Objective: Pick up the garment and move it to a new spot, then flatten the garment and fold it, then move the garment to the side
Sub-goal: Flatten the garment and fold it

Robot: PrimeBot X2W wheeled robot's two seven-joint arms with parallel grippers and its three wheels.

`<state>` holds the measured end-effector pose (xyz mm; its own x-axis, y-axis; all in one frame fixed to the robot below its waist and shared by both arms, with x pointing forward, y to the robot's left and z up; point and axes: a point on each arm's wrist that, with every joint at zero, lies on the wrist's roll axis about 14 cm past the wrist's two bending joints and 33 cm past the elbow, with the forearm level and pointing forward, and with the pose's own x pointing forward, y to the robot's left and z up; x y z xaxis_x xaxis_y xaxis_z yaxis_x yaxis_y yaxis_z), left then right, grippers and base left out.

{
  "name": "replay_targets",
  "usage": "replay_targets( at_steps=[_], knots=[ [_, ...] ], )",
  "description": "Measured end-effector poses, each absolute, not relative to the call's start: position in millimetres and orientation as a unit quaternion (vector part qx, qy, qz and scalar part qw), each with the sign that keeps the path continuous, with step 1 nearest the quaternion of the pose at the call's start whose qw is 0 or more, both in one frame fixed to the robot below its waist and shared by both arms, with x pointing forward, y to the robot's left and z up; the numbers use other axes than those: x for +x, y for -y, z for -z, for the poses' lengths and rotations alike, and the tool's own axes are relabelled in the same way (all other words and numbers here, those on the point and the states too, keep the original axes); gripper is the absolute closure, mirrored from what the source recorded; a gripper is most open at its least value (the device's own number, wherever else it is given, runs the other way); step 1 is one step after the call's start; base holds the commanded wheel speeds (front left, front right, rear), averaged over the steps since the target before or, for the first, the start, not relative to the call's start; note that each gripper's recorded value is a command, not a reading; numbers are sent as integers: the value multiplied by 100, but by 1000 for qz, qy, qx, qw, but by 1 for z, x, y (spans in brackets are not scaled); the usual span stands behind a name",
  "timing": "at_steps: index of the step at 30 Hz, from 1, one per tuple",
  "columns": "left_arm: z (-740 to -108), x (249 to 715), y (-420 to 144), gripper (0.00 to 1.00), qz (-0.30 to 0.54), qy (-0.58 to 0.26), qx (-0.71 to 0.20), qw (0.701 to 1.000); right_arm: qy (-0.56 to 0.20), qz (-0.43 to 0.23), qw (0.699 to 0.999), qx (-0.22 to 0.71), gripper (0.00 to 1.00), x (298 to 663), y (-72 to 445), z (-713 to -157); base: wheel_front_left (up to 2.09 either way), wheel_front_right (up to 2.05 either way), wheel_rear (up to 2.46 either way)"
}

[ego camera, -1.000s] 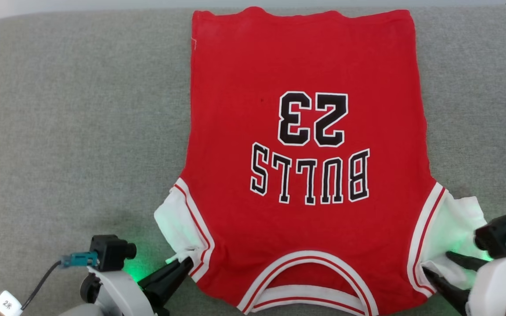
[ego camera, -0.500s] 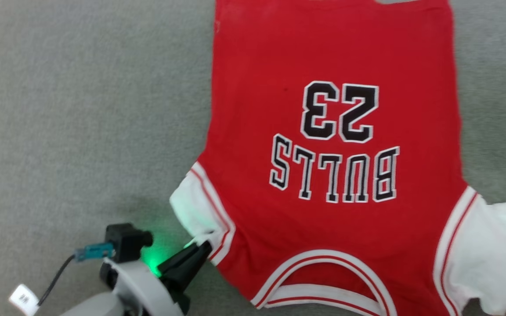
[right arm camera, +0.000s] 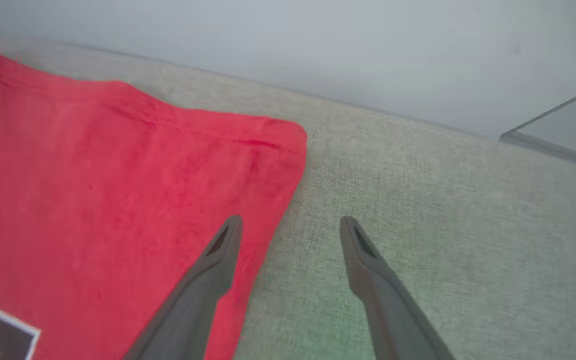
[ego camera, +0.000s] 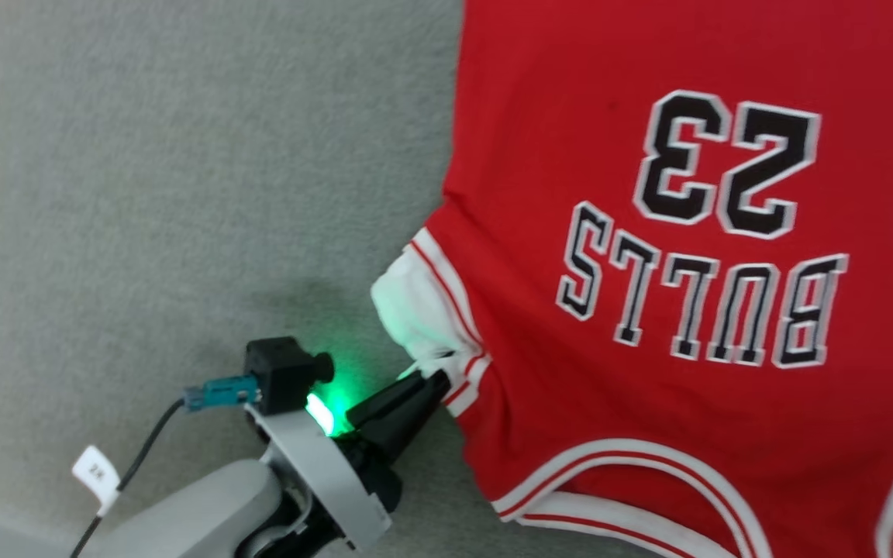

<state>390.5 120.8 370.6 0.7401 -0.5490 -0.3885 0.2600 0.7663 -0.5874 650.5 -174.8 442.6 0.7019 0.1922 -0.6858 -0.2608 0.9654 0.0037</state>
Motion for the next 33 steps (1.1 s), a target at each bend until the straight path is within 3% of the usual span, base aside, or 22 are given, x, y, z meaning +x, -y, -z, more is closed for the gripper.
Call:
replay_targets(
  at_steps=[10,11,12,14,24,33],
  knots=[
    [-363,391,-127,100,203,-287,-269,897,-463,-119,878,-40,0,676,143,-375,0,0,0],
    [-362,391,-127,100,201,-288,-270,897,-467,-118,875,-41,6,677,142,-372,0,0,0],
    [-362,391,-128,100,199,-288,-270,897,-469,-119,874,-41,56,678,140,-370,0,0,0],
    [-361,391,-129,100,197,-289,-271,897,-472,-119,873,-42,100,679,138,-368,0,0,0],
    [-372,389,-134,100,187,-273,-270,904,-451,-143,881,-17,100,661,132,-386,0,0,0],
    [-381,360,-153,100,159,-272,-266,911,-463,-181,866,-51,100,583,168,-418,0,0,0]
  ],
)
